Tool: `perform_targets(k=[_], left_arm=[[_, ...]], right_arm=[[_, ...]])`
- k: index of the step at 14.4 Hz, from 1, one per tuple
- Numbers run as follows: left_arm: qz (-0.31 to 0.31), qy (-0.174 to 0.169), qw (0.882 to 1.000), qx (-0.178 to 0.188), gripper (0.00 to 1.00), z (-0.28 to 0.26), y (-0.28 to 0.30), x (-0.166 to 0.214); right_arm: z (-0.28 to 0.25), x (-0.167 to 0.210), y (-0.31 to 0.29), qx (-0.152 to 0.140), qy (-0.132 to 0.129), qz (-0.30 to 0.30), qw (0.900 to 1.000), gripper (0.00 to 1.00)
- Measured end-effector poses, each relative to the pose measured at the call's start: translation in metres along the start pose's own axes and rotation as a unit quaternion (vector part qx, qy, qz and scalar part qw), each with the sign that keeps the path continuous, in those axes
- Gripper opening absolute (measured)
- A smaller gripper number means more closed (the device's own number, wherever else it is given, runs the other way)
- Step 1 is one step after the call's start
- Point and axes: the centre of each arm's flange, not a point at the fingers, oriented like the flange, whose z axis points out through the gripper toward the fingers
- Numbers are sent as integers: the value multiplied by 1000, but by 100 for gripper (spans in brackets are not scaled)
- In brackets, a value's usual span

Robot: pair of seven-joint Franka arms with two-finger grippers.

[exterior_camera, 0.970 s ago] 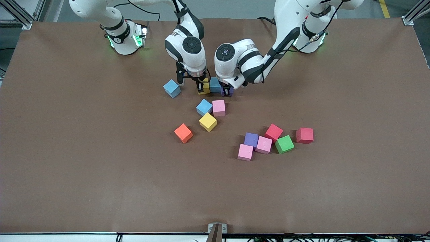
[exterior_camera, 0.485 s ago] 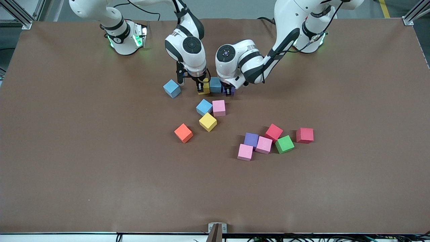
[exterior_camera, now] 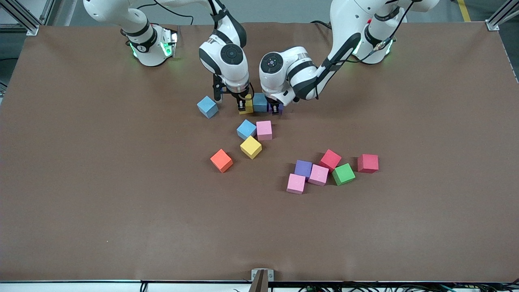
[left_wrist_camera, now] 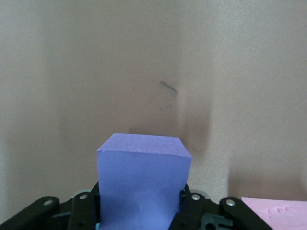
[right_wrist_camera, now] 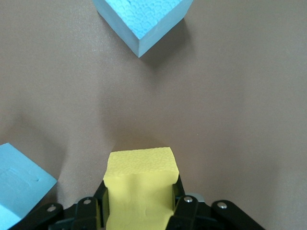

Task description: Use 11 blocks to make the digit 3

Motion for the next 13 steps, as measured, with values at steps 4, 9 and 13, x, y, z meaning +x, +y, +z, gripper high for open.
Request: perform_targets(k=[4,9,13], left_arm=[[6,2,1000,0,56,1,-7,-3],[7,2,1000,0,56,1,-8,-4],[7,2,1000,0,56,1,-8,-4]], right_arm=[[0,0,0,0,0,1,1000,50],[11,1,3,-6,8,1,1000,90],[14,1,4,-9,10,1,1000,100]])
